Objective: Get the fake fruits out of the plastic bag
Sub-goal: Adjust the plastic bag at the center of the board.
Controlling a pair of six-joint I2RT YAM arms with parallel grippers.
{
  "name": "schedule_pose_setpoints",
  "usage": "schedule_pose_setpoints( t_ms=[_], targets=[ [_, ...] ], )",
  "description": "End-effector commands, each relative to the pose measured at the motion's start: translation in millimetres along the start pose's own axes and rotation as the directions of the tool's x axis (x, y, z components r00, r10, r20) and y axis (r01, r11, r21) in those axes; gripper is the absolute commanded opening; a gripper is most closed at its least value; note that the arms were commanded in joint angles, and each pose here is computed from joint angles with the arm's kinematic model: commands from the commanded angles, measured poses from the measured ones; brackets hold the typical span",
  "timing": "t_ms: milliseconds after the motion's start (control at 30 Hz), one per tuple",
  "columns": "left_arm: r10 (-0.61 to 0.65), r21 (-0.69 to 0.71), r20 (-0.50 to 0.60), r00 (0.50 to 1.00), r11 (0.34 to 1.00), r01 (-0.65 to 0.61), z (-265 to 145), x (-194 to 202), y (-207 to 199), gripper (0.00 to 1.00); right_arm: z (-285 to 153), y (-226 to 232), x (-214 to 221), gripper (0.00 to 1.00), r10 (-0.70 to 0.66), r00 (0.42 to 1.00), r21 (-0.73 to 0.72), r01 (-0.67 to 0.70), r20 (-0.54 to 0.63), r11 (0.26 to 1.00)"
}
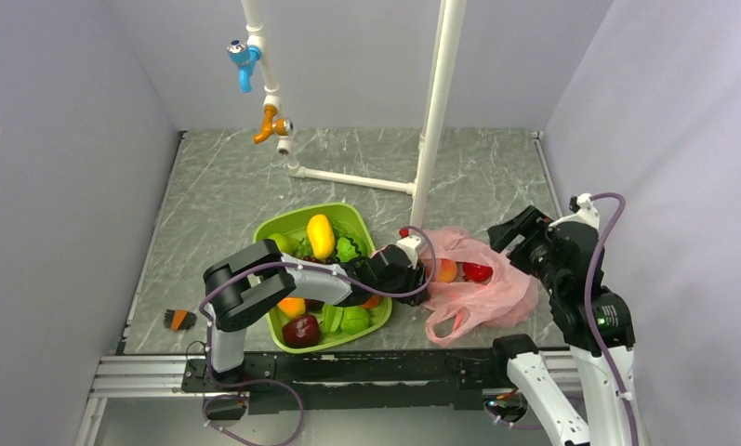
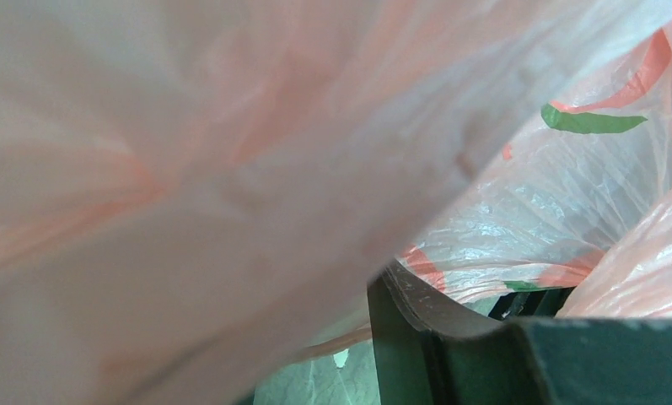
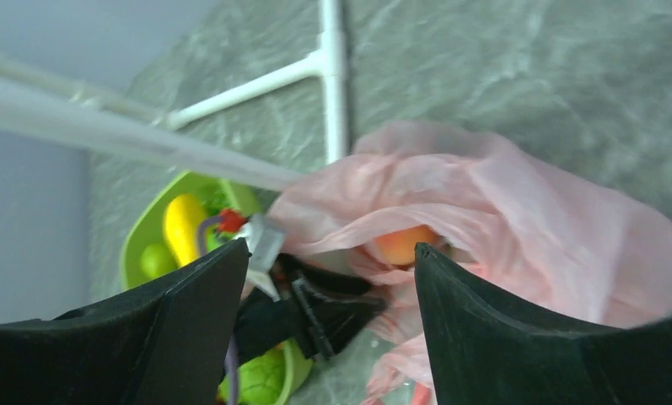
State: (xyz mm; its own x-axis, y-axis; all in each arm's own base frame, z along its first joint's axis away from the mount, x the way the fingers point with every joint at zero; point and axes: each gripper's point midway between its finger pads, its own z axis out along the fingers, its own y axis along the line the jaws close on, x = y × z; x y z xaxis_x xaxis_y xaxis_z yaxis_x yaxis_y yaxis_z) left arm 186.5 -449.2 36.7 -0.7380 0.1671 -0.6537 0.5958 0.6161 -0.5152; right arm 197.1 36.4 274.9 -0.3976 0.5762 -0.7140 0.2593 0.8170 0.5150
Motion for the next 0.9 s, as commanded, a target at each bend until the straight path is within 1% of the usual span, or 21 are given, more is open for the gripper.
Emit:
schedule_pose_setpoints(
  t_ms=[0,67,100,167,200,233,300,333,400,433,467,533,567,633,700,833,867],
  targets=[
    [-0.001,0.054,0.035,0.999,0.999,-0.001,-0.6,-18.8,-17.7,0.49,16.6,43.0,26.1,0.7,-0.051,0.986,-0.228,0.014,-0.158,0.974],
    [-0.006,0.059,0.037,0.999,0.998,0.004,-1.2,-18.8,-18.8,0.49,31.9,35.6,57.7,0.65,0.004,0.959,-0.199,-0.064,-0.284,0.978],
    [-0.008,0.06,0.04,0.999,0.998,0.005,-0.8,-19.3,-18.5,0.49,37.3,25.4,70.4,0.62,0.035,0.945,-0.148,-0.087,-0.324,0.985],
    [-0.011,0.065,0.039,0.999,0.998,0.009,-0.4,-19.7,-19.9,0.49,47.3,-2.9,93.7,0.59,0.087,0.927,-0.022,-0.102,-0.365,0.995],
    [-0.012,0.068,0.039,0.999,0.998,0.01,-0.4,-19.5,-20.5,0.49,49.0,-23.6,104.8,0.58,0.127,0.919,0.08,-0.105,-0.373,0.991],
    [-0.014,0.067,0.042,0.999,0.998,0.011,-0.7,-19.4,-19.8,0.5,51.8,-43.6,108.3,0.58,0.166,0.924,0.184,-0.107,-0.344,0.977],
    [-0.014,0.064,0.046,0.999,0.998,0.011,-2.2,-19.5,-19.2,0.5,52.5,-80.1,109.6,0.55,0.249,0.934,0.388,-0.136,-0.258,0.911],
    [-0.015,0.061,0.049,0.999,0.998,0.012,-3.2,-19.9,-18.4,0.5,53.1,-90.8,110.1,0.55,0.261,0.936,0.442,-0.136,-0.236,0.887],
    [-0.015,0.059,0.053,0.998,0.998,0.012,-5.3,-21.7,-18.4,0.5,57.1,-106.0,116.6,0.53,0.287,0.928,0.519,-0.128,-0.238,0.845],
    [-0.013,0.06,0.056,0.998,0.998,0.009,-6.7,-22.9,-19.0,0.5,56.2,-117.3,119.6,0.52,0.311,0.923,0.573,-0.131,-0.228,0.809],
    [-0.01,0.06,0.059,0.998,0.998,0.007,-7.9,-23.9,-19.5,0.5,54.3,-131.0,120.2,0.51,0.334,0.92,0.633,-0.135,-0.207,0.762],
    [-0.007,0.058,0.066,0.998,0.998,0.003,-9.8,-25.6,-19.9,0.5,48.4,-161.9,116.5,0.5,0.363,0.923,0.743,-0.154,-0.126,0.651],
    [-0.006,0.057,0.068,0.998,0.998,0.002,-10.7,-26.3,-19.5,0.5,48.3,-167.2,114.5,0.49,0.372,0.922,0.763,-0.164,-0.107,0.626],
    [-0.001,0.061,0.067,0.998,0.998,-0.003,-12.9,-27.6,-21.6,0.5,52.1,-169.3,112.6,0.49,0.393,0.915,0.77,-0.189,-0.086,0.609],
    [0.024,0.086,0.062,0.998,0.996,-0.03,-18.6,-30.6,-30.1,0.5,66.2,-165.8,115.5,0.49,0.397,0.912,0.731,-0.201,-0.104,0.653],
    [0.125,0.154,0.069,0.99,0.979,-0.134,-33.4,-47.4,-59.8,0.52,72.9,-169.4,135.4,0.5,0.434,0.888,0.735,-0.194,-0.149,0.65],
    [0.16,0.172,0.072,0.984,0.97,-0.17,-38.0,-52.1,-69.4,0.53,73.8,-166.4,136.3,0.5,0.439,0.884,0.723,-0.199,-0.158,0.661]
  ],
)
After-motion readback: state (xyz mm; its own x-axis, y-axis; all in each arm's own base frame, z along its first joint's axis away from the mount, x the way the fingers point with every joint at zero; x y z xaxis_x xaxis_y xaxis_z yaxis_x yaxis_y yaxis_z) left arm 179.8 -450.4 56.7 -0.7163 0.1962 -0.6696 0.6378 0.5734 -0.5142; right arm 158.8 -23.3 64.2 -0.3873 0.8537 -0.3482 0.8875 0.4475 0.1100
